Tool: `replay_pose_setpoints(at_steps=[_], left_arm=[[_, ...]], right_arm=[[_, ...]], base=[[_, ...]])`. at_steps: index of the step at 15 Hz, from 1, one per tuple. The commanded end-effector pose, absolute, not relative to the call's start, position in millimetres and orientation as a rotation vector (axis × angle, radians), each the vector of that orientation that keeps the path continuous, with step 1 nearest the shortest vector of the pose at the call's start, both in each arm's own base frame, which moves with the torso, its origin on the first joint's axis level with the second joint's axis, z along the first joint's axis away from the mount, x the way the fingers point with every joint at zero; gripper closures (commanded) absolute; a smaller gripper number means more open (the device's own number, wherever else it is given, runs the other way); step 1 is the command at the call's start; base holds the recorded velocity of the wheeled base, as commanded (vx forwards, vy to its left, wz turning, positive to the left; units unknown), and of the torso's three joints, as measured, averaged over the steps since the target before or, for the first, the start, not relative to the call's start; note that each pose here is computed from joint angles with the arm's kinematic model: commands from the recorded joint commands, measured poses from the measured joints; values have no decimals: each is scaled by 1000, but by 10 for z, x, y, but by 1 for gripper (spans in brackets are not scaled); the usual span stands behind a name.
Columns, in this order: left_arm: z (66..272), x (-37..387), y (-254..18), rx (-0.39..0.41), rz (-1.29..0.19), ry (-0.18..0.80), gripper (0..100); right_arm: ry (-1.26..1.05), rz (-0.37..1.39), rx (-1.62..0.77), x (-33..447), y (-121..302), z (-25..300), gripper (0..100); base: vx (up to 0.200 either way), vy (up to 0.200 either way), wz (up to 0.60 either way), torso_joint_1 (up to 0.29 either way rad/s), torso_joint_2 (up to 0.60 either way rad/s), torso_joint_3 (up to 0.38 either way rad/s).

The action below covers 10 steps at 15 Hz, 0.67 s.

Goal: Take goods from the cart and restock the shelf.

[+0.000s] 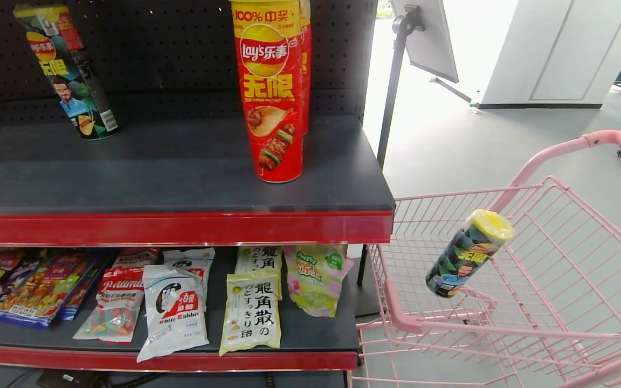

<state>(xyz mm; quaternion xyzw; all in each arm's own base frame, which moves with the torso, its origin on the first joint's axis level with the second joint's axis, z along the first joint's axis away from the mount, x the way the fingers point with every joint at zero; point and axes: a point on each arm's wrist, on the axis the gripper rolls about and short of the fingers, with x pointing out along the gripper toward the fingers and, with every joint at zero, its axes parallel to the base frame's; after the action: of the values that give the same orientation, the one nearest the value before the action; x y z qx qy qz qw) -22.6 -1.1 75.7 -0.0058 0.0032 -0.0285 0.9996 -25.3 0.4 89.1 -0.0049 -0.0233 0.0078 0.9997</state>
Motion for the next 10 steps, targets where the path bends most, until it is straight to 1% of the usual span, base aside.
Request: replay_pose_setpoints(at_steps=[1,2,3,4,5,6,7,8,10], left_arm=[[757,-225,-11,-12,-57,8,0],[757,-225,-11,-12,-57,8,0],[757,-225,-11,-12,-57,8,0],[757,-225,-11,-12,-57,8,0],[757,-225,-11,-12,-57,8,0],[757,-225,-11,-12,-57,8,0],[757,-225,-11,-12,-57,8,0],[757,-225,-11,-12,-57,8,0],[757,-225,-11,-12,-57,8,0]], right_arm=[[-128,80,-11,37,9,2392,0],[-207,126,10,284,34,3116,0],[-231,140,12,628,71,3555,0],[-220,180,-5,1021,112,3797,0],[-175,265,-94,1443,83,3839,0],[-123,284,-214,1799,-105,3754,0],[-110,304,-312,2026,-296,3664,0],[-143,399,-464,2473,-608,3468,0],[-178,564,-564,2953,-757,3125,0]], base=[[0,0,0,0,0,0],[0,0,0,0,0,0],[0,0,0,0,0,0],[0,0,0,0,0,0],[0,0,0,0,0,0],[0,0,0,0,0,0],[0,0,0,0,0,0],[0,0,0,0,0,0],[0,0,0,0,0,0]])
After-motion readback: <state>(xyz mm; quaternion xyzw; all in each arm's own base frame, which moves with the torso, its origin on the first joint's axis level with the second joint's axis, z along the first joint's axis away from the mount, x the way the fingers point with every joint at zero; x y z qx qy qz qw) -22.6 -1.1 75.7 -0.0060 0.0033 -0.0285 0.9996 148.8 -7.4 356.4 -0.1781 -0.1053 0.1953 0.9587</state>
